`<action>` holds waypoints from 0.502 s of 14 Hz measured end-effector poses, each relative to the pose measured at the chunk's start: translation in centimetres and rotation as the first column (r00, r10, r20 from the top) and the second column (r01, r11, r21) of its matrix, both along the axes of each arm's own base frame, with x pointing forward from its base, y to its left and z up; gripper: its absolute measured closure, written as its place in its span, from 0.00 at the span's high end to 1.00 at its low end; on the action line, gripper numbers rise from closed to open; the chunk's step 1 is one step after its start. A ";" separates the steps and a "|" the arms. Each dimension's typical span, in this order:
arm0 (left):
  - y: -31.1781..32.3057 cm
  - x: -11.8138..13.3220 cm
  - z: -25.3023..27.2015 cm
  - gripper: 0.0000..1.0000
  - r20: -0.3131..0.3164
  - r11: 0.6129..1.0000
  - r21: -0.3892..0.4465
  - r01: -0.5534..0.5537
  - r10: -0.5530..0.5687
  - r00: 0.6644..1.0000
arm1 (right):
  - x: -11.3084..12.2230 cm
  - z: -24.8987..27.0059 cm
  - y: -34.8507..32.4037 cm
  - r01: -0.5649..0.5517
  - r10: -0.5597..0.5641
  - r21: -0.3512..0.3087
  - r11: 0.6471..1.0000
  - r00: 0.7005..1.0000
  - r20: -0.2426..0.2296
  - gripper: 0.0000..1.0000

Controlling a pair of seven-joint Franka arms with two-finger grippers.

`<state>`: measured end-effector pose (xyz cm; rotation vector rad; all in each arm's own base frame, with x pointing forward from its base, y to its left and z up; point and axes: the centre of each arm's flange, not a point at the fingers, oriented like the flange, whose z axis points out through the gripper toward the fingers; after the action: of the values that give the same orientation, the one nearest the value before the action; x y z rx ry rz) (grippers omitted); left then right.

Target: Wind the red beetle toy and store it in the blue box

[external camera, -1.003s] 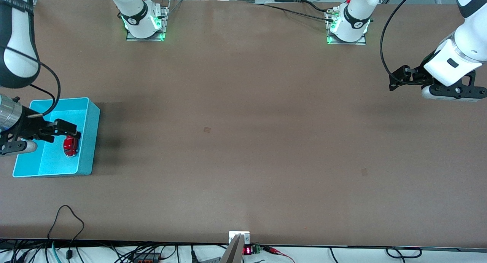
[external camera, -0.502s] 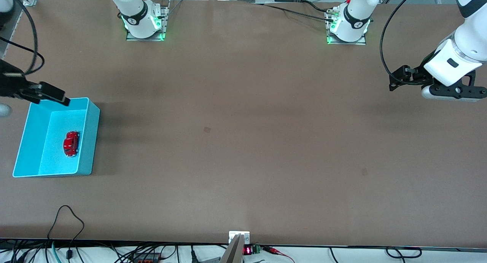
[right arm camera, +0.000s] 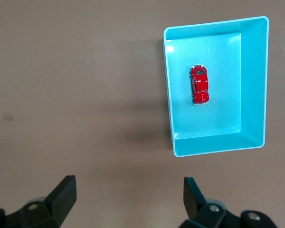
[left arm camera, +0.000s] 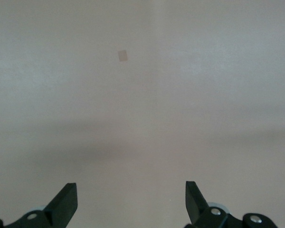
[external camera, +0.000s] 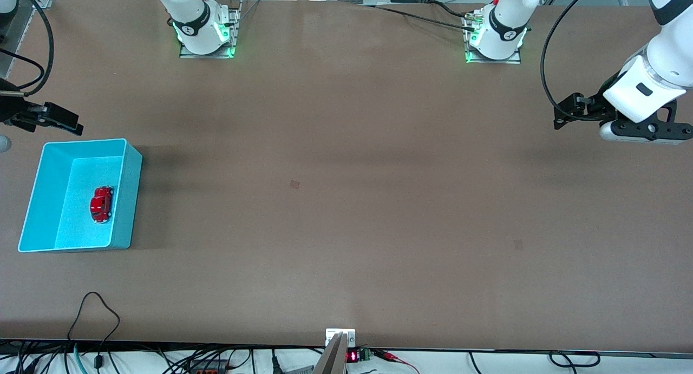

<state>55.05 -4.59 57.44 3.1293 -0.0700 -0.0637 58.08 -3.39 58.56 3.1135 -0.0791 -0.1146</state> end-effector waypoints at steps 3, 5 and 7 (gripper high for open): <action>0.0 0.0 0.0 1.00 0.000 1.000 0.000 0.000 0.000 1.000 | -1.0 0.0 0.0 -0.002 0.002 0.003 1.000 1.000 0.005 1.00; 0.0 0.0 0.0 1.00 0.000 1.000 0.000 0.001 -0.001 1.000 | -2.2 0.2 0.0 -0.002 0.002 0.006 1.000 1.000 0.008 1.00; -0.1 0.0 0.0 1.00 0.000 1.000 0.000 0.001 -0.001 1.000 | -3.3 0.1 -0.1 -0.003 0.003 0.008 1.000 1.000 0.026 1.00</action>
<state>55.04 -4.67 57.44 3.1293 -0.0723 -0.0643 54.80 -3.46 58.68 3.1236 -0.0749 -0.0743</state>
